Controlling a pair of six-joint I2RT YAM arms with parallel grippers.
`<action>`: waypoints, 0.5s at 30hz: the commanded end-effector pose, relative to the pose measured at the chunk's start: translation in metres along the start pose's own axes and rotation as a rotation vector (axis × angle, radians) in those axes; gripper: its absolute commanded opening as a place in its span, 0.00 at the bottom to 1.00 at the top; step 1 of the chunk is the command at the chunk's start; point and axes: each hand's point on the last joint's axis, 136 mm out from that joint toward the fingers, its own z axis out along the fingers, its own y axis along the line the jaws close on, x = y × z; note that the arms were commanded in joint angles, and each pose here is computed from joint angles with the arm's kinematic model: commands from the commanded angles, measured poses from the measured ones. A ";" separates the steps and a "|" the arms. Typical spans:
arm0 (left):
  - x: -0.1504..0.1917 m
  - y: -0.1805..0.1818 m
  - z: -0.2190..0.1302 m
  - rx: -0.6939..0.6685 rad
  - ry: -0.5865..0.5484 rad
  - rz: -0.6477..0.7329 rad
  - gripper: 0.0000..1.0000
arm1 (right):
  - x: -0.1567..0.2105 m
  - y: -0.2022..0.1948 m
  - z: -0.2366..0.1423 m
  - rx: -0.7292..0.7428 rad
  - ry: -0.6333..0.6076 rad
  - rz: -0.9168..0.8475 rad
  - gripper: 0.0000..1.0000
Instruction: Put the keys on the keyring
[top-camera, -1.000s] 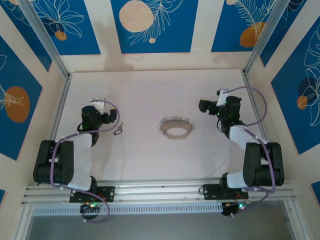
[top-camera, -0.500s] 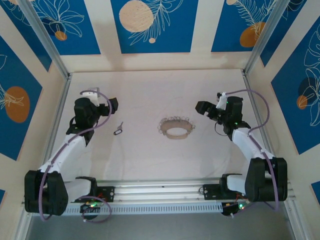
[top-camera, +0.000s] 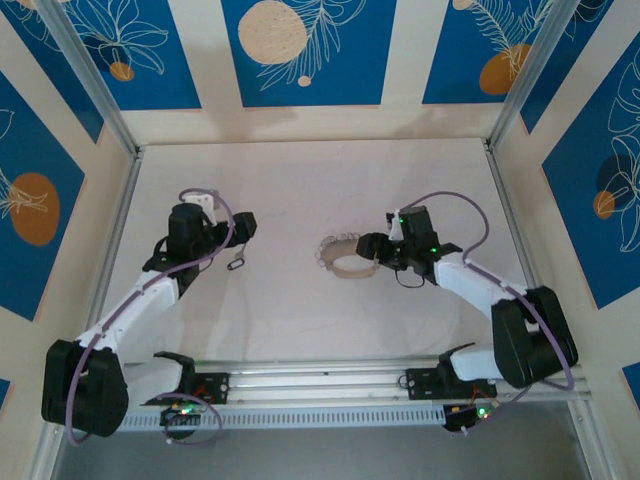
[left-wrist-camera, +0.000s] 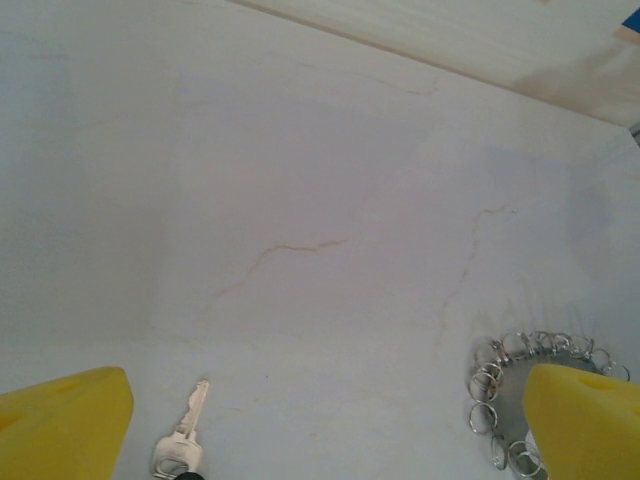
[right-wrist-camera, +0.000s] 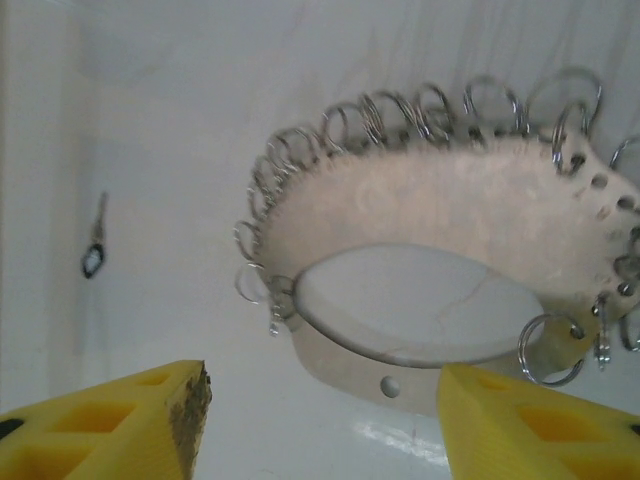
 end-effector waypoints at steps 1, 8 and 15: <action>0.008 -0.012 0.002 0.037 0.019 -0.023 1.00 | -0.010 0.003 0.016 0.037 -0.017 0.032 0.60; 0.012 -0.030 0.009 0.059 0.030 0.019 1.00 | -0.008 0.006 0.053 0.064 0.034 0.034 0.54; 0.009 -0.048 0.012 0.101 0.014 0.043 1.00 | -0.004 0.009 0.083 0.085 0.080 0.036 0.51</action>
